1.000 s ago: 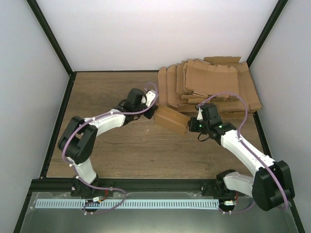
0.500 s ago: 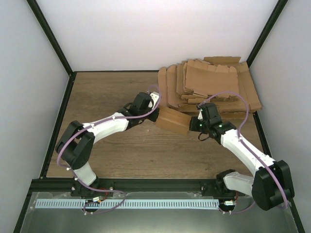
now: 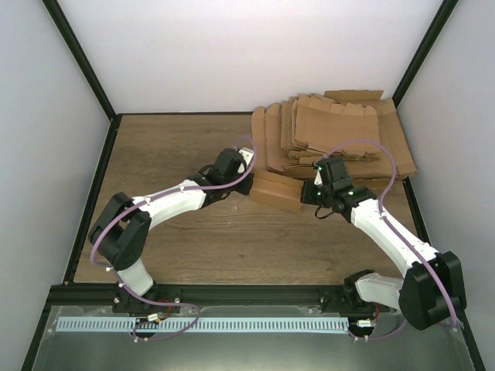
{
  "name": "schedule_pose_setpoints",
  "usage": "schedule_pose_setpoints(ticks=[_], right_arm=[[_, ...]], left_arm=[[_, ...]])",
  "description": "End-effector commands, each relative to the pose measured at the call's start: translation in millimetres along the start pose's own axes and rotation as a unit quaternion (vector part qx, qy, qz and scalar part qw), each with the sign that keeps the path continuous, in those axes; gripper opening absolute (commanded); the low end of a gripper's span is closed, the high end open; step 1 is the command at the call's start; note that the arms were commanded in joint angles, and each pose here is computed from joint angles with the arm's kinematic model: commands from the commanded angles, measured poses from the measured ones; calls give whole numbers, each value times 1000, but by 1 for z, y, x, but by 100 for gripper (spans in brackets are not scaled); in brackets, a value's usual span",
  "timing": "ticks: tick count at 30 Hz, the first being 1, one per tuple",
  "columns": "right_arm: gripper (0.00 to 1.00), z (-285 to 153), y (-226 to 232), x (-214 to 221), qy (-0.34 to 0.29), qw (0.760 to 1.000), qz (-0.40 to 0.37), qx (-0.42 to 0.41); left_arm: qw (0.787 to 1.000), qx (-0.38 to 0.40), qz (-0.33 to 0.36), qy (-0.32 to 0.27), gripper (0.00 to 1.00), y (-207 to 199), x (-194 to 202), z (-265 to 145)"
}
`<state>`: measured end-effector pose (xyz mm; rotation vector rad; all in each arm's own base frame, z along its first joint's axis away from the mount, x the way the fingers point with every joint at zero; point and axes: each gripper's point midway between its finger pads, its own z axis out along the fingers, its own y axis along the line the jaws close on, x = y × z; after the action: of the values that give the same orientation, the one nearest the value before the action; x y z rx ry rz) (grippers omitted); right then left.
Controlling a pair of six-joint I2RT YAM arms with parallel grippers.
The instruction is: Fold the paper box
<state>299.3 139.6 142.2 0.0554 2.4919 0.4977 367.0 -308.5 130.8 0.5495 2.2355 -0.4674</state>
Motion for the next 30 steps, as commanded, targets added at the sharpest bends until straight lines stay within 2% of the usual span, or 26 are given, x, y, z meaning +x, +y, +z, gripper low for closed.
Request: schedule_pose_setpoints(ticks=[1,17,30], right_arm=[[1,-1,14,-3,-4,1000,-2,-28],[1,12,-2,27,20,1000,6,-16],[1,11,-3,30,19,1000,-5,-12]], left_arm=[[1000,27,2,-15,4,-18,-8,-4],[999,46,-11,9,4,-36,-5,1],[998,35,-18,40,4,-35,4,4]])
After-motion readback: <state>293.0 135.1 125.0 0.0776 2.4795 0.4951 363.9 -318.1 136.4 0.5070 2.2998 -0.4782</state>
